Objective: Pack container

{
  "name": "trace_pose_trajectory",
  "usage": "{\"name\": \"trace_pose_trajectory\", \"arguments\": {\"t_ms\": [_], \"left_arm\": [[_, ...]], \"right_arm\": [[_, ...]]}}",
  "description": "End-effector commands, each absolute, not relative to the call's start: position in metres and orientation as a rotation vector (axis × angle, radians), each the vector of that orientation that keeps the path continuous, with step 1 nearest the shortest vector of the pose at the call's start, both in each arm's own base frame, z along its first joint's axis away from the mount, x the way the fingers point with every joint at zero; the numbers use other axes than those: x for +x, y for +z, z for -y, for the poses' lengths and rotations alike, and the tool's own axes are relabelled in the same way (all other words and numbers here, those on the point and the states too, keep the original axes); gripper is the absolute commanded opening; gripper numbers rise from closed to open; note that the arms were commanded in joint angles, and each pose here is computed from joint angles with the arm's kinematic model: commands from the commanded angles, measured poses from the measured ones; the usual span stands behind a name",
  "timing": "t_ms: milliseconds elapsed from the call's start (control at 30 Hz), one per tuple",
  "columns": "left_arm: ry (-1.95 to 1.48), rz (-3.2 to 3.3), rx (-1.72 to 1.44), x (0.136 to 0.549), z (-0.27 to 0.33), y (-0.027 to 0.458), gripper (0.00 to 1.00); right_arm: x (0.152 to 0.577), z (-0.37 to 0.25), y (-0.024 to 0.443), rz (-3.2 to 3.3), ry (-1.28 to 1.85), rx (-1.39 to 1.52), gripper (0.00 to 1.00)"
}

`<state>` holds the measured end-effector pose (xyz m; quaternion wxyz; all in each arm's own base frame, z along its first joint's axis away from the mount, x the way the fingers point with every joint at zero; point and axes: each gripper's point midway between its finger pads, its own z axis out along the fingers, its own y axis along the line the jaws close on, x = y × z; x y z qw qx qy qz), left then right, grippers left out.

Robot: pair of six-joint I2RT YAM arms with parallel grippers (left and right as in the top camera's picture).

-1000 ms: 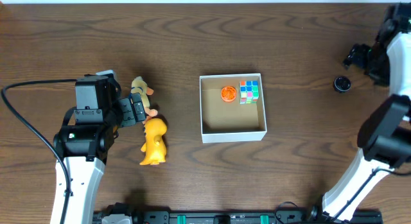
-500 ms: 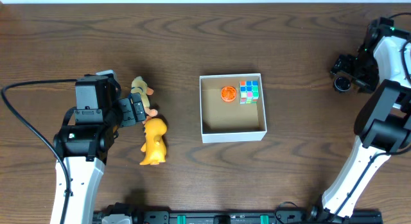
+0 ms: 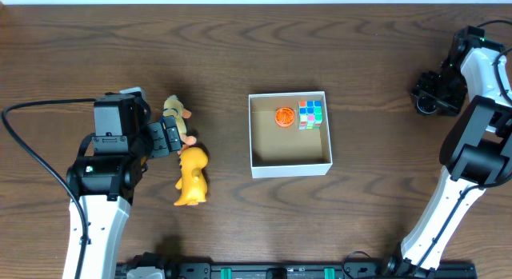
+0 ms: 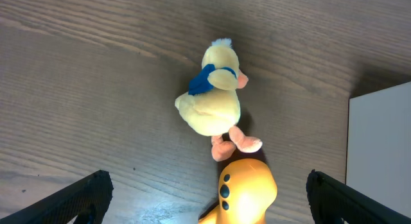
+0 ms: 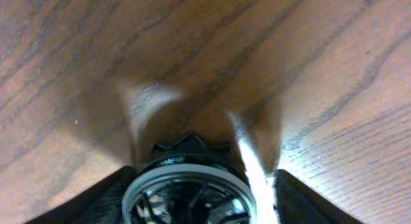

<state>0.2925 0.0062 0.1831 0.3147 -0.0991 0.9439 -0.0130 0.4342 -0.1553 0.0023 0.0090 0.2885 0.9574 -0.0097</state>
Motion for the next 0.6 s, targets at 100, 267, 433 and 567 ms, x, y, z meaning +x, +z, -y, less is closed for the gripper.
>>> {"name": "trace_pose_trajectory", "arguments": {"t_ms": [100,267,433,567], "left_arm": [[-0.035,-2.468,-0.267,0.294,-0.007,0.191,0.98],[-0.035,-2.468,-0.267,0.294,-0.007,0.191,0.98],[-0.035,-2.468,-0.267,0.294,-0.007,0.191,0.98],[-0.035,-2.468,-0.267,0.294,-0.007,0.191,0.98]], "right_arm": [[0.433,0.153,-0.001,-3.003,-0.028,0.894,0.53],[0.433,0.153,-0.001,-3.005,-0.028,0.895,0.49],[0.432,0.152,0.0,-3.008,-0.028,0.892,0.49],[0.436,0.144,0.018,-2.991,-0.03,0.842,0.5]]}}
